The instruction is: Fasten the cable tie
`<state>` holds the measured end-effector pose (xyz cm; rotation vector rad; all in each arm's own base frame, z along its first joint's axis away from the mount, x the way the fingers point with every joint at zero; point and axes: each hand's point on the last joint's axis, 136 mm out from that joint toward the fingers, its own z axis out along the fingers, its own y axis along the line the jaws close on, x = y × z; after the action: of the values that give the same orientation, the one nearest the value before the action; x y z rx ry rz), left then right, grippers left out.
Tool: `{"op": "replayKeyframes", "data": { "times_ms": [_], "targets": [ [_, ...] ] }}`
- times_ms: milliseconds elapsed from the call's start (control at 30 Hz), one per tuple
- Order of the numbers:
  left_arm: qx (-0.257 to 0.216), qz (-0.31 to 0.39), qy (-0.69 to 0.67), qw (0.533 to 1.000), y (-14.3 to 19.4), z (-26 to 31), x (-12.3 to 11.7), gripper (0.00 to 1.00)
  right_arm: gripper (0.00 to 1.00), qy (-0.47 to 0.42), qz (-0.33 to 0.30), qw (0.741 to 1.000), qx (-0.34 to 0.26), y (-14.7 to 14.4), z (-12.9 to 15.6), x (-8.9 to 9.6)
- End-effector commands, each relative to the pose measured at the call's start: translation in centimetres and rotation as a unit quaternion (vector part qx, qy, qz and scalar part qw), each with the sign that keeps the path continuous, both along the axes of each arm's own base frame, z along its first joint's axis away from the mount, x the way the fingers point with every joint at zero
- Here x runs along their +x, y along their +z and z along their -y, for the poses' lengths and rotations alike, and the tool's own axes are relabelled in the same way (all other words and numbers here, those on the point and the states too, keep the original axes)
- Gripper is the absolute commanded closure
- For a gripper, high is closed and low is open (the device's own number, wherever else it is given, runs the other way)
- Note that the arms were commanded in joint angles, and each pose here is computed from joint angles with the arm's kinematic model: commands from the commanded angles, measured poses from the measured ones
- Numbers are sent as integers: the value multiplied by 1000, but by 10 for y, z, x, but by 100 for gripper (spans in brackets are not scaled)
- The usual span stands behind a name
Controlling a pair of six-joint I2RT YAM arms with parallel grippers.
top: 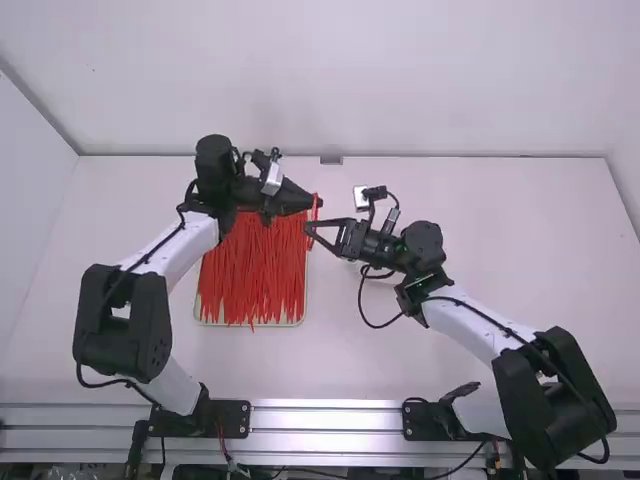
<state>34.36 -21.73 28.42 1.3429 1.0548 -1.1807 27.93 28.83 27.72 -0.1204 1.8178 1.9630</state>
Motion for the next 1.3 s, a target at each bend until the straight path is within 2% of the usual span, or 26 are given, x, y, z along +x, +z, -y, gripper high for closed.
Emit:
{"op": "replayKeyframes", "data": {
  "times_ms": [0,600,733,1033,1267],
  "targets": [
    [-4,17,-14,1000,8,-1,-12,99,100,-11,-2,1000,2,-2,2,5],
    [-3,10,-26,1000,5,7,-18,99,100,-46,-2,999,6,0,16,21],
    [-5,21,-31,999,1,9,-25,98,100,-52,6,999,14,8,23,26],
    [-8,45,-34,998,0,8,-48,98,100,-61,12,998,16,14,27,32],
    [-16,111,-26,993,33,-2,-74,99,100,-47,14,999,5,8,20,26]
  ]
}}
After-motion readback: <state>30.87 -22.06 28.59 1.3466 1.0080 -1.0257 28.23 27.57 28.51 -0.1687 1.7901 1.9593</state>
